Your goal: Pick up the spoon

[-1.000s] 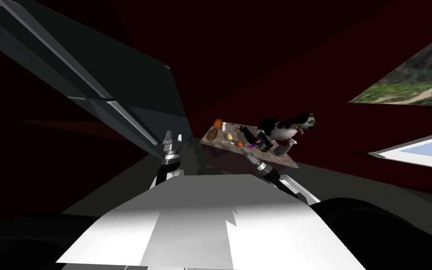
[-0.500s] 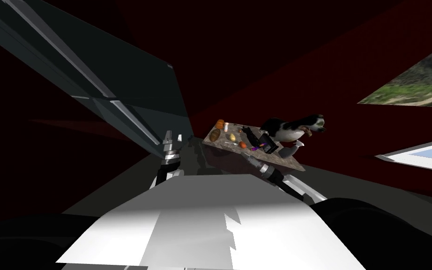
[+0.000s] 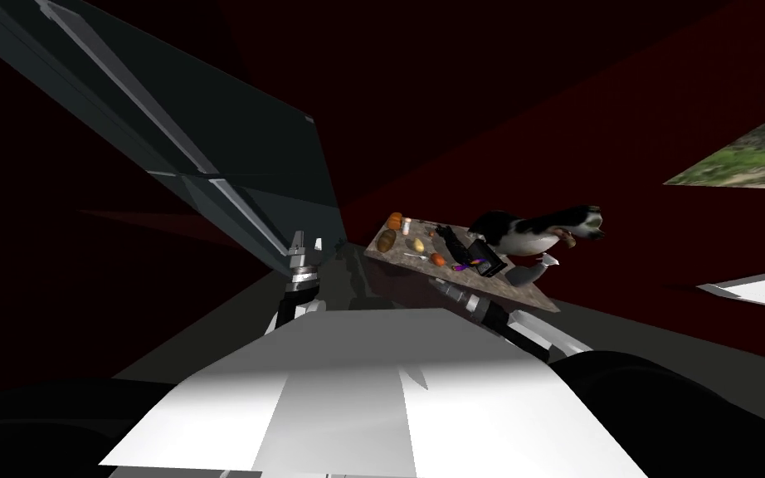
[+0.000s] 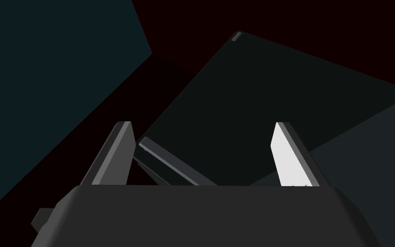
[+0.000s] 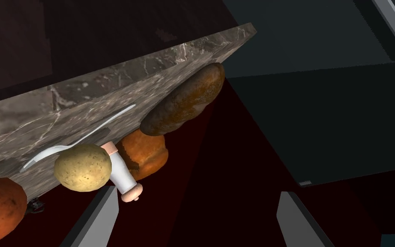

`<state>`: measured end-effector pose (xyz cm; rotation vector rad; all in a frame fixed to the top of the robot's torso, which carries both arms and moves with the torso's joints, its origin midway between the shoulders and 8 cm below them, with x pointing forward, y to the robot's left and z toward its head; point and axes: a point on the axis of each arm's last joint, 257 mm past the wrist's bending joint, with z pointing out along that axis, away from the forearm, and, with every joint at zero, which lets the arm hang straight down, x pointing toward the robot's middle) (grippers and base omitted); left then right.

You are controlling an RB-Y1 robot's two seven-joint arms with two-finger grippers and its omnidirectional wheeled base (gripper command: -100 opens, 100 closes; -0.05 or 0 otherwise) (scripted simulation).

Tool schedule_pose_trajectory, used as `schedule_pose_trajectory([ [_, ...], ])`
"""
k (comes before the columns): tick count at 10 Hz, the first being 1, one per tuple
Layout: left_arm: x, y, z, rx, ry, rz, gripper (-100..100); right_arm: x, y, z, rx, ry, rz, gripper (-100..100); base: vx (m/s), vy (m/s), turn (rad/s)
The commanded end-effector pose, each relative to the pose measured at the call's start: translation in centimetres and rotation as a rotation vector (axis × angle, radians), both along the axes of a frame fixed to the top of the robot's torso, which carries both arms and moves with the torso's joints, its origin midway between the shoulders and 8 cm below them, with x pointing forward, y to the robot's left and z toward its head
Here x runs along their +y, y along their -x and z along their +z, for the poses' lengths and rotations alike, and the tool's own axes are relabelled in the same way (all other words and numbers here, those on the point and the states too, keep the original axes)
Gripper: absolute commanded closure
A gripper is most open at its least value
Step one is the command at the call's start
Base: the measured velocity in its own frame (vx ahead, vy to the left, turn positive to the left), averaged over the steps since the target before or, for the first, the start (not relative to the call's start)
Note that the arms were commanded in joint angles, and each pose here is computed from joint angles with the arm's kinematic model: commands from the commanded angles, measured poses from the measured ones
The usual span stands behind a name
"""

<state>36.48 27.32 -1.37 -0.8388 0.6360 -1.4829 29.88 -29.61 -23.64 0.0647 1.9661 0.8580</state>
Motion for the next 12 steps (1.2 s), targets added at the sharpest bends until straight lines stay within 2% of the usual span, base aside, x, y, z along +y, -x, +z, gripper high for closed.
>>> schedule_pose_trajectory([
  [1, 0.0, 0.0, 0.0, 0.0, 0.0, 0.0, 0, -0.2, 0.2, -0.2, 0.013, 0.022, 0.015, -100, 0.027, 0.032, -0.008],
  [2, 0.0, 0.0, 0.0, 0.0, 0.0, 0.0, 0, -1.2, 1.4, -1.9, 0.07, 0.067, 0.02, -100, 0.061, 0.065, 0.142],
  [4, 0.0, 0.0, 0.0, 0.0, 0.0, 0.0, 0, -1.4, 1.5, -2.0, 0.079, 0.095, 0.045, -100, 0.037, 0.052, 0.024],
  [5, 0.0, 0.0, 0.0, 0.0, 0.0, 0.0, 0, -2.6, 2.8, -3.6, 0.136, 0.14, 0.05, -100, 0.043, 0.064, 0.139],
  [7, 0.0, 0.0, 0.0, 0.0, 0.0, 0.0, 0, -2.8, 2.8, -3.6, 0.144, 0.167, 0.075, -100, 0.039, 0.053, 0.039],
  [8, 0.0, 0.0, 0.0, 0.0, 0.0, 0.0, 0, -4.1, 4.2, -5.2, 0.201, 0.212, 0.079, -100, 0.046, 0.066, 0.176],
  [9, 0.0, 0.0, 0.0, 0.0, 0.0, 0.0, 0, -4.3, 4.2, -5.1, 0.208, 0.236, 0.1, -100, 0.05, 0.059, 0.094],
  [10, 0.0, 0.0, 0.0, 0.0, 0.0, 0.0, 0, -5.7, 5.5, -6.5, 0.261, 0.276, 0.1, -100, 0.064, 0.087, 0.196],
  [12, 0.0, 0.0, 0.0, 0.0, 0.0, 0.0, 0, -6.1, 5.5, -6.4, 0.271, 0.314, 0.134, -100, 0.052, 0.047, 0.026],
])
